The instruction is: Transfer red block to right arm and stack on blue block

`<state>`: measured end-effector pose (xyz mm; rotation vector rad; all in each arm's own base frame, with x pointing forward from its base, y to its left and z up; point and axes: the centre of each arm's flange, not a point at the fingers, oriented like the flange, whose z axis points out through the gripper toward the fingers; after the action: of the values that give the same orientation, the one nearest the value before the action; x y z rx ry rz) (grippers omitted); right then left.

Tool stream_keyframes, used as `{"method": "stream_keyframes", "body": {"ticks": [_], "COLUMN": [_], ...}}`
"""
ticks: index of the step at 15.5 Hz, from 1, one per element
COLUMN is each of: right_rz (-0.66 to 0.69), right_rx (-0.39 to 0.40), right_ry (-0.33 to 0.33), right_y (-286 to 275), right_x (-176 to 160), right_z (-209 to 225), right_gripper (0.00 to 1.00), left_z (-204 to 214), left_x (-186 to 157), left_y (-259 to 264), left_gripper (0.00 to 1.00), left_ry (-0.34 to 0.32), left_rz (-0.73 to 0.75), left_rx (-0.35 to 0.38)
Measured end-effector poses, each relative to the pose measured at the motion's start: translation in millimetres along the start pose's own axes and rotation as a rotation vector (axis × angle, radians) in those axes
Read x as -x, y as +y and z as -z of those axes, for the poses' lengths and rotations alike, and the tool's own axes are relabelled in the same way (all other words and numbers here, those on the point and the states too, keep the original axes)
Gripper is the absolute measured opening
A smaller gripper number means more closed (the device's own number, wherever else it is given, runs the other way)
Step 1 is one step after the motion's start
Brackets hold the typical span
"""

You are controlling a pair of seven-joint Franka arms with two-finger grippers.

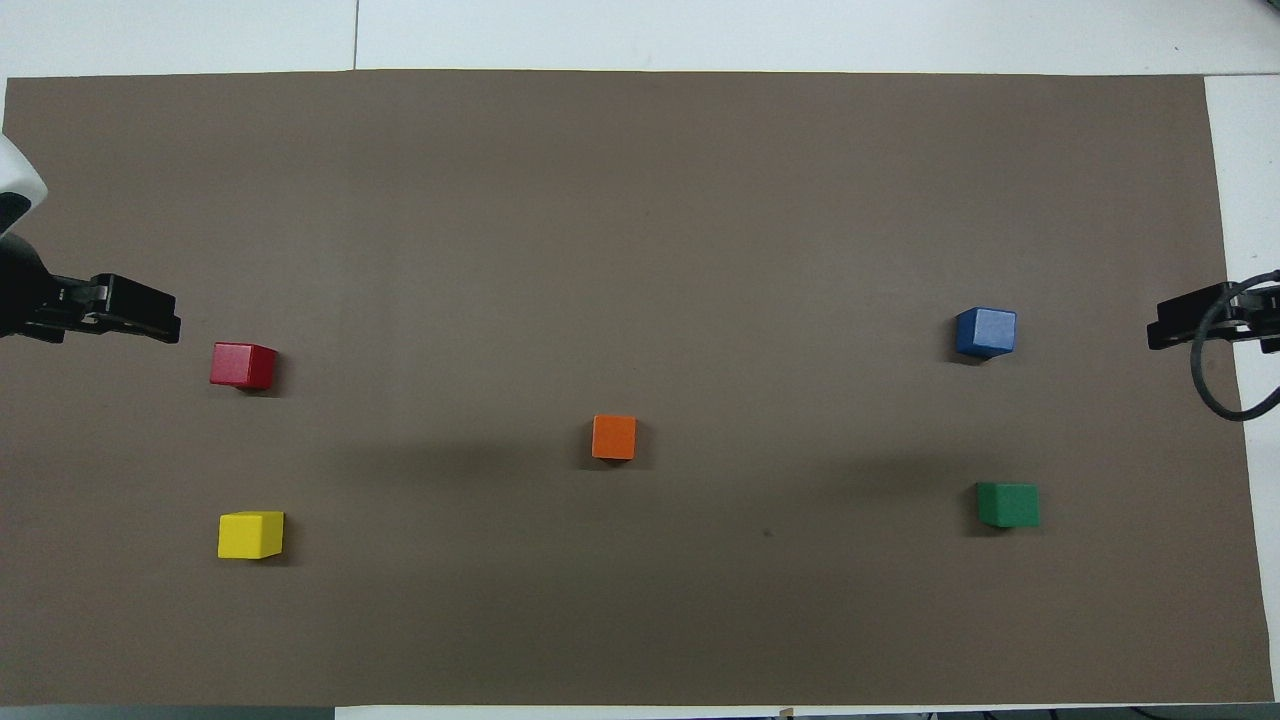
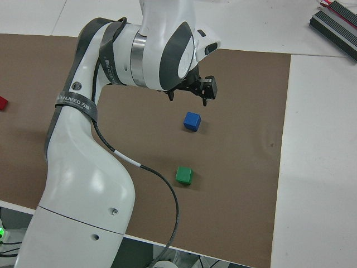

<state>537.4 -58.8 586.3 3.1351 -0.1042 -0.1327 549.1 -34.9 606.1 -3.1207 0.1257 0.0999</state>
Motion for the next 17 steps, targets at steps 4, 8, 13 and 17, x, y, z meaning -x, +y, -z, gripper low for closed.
{"method": "stream_keyframes", "body": {"ticks": [4, 8, 13, 17], "right_rz": [0.0, -0.004, 0.0, 0.016], "right_rx": [0.001, 0.001, -0.21, -0.613], "right_ry": [0.019, 0.024, 0.072, 0.066], "right_y": [0, 2, -7, 3], "right_x": [-2, -2, -7, -6], "right_z": [2, 2, 7, 5], "right_gripper": [1.0, 1.0, 1.0, 1.0], "left_z": [0, -5, -48, -116], "left_x": [0, 1, -15, -29], "left_y": [0, -9, -21, -33], "left_gripper": [1.0, 1.0, 1.0, 1.0], "left_ry": [-0.001, -0.008, 0.041, 0.024], "left_rz": [0.001, 0.023, 0.042, -0.001], "left_rx": [0.0, 0.001, 0.002, 0.008]}}
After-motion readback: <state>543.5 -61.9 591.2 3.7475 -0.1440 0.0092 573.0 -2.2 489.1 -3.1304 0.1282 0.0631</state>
